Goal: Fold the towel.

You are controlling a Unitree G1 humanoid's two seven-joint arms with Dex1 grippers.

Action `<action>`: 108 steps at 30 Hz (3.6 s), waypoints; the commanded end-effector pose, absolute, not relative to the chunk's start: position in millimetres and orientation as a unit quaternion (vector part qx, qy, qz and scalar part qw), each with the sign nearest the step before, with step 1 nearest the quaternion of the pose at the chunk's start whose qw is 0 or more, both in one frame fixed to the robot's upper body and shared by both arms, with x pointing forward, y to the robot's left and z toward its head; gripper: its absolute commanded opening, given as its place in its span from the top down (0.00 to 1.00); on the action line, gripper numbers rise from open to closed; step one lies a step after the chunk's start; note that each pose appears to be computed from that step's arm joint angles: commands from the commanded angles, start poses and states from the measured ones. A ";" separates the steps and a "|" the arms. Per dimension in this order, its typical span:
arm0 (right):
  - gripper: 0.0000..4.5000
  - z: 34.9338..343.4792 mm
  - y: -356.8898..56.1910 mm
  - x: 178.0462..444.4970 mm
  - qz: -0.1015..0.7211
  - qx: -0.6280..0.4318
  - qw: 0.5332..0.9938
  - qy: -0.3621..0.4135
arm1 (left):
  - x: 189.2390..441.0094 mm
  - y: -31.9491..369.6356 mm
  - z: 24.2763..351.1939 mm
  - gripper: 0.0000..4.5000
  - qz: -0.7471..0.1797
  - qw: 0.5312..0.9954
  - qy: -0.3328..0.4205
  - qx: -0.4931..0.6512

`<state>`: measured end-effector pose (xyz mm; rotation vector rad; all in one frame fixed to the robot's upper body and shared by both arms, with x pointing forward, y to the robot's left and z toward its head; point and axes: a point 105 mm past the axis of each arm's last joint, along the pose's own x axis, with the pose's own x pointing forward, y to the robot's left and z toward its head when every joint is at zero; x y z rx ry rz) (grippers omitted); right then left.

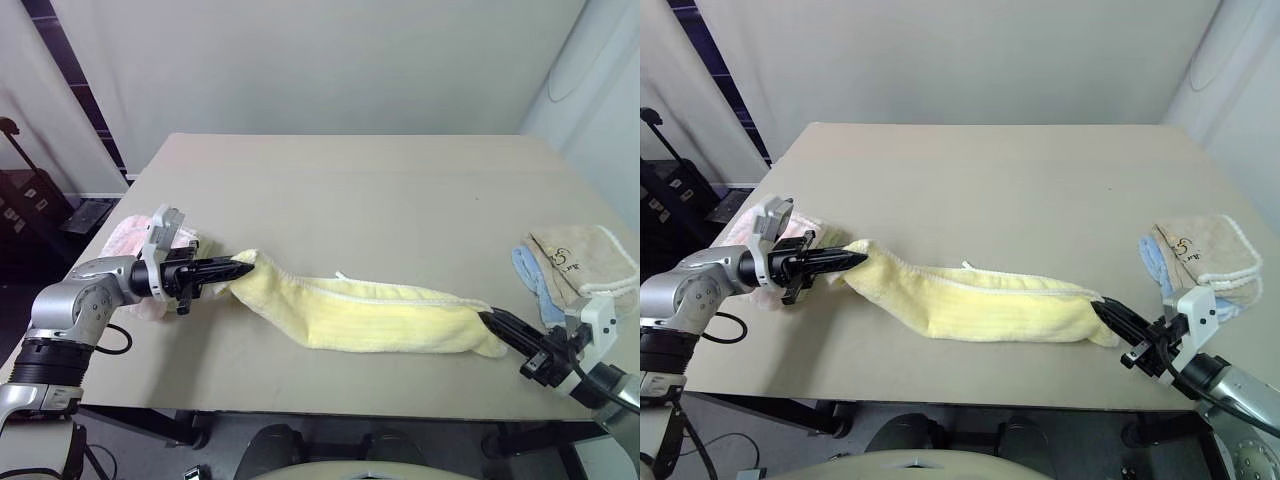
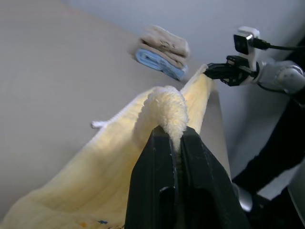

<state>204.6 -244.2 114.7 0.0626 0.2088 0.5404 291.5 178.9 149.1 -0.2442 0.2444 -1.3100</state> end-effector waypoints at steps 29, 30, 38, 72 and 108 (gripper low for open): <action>1.00 111.5 -232.1 250.3 0.292 0.035 0.952 0.087 | 273.8 263.4 114.7 0.99 -0.525 0.832 0.145 -0.109; 1.00 111.5 -232.3 251.6 0.290 0.035 0.952 0.086 | 271.7 267.1 109.2 0.99 -0.524 0.832 0.148 -0.109; 1.00 109.8 -226.2 262.7 0.281 0.039 0.956 0.078 | 267.1 263.9 86.9 0.99 -0.534 0.827 0.150 -0.095; 1.00 104.0 -230.4 299.6 0.205 0.038 0.976 0.065 | 331.9 271.7 64.0 0.99 -0.403 0.904 0.120 -0.078; 0.00 130.7 -243.6 248.2 0.269 0.383 0.867 0.171 | 316.8 253.8 119.0 0.05 -0.477 0.851 0.070 -0.207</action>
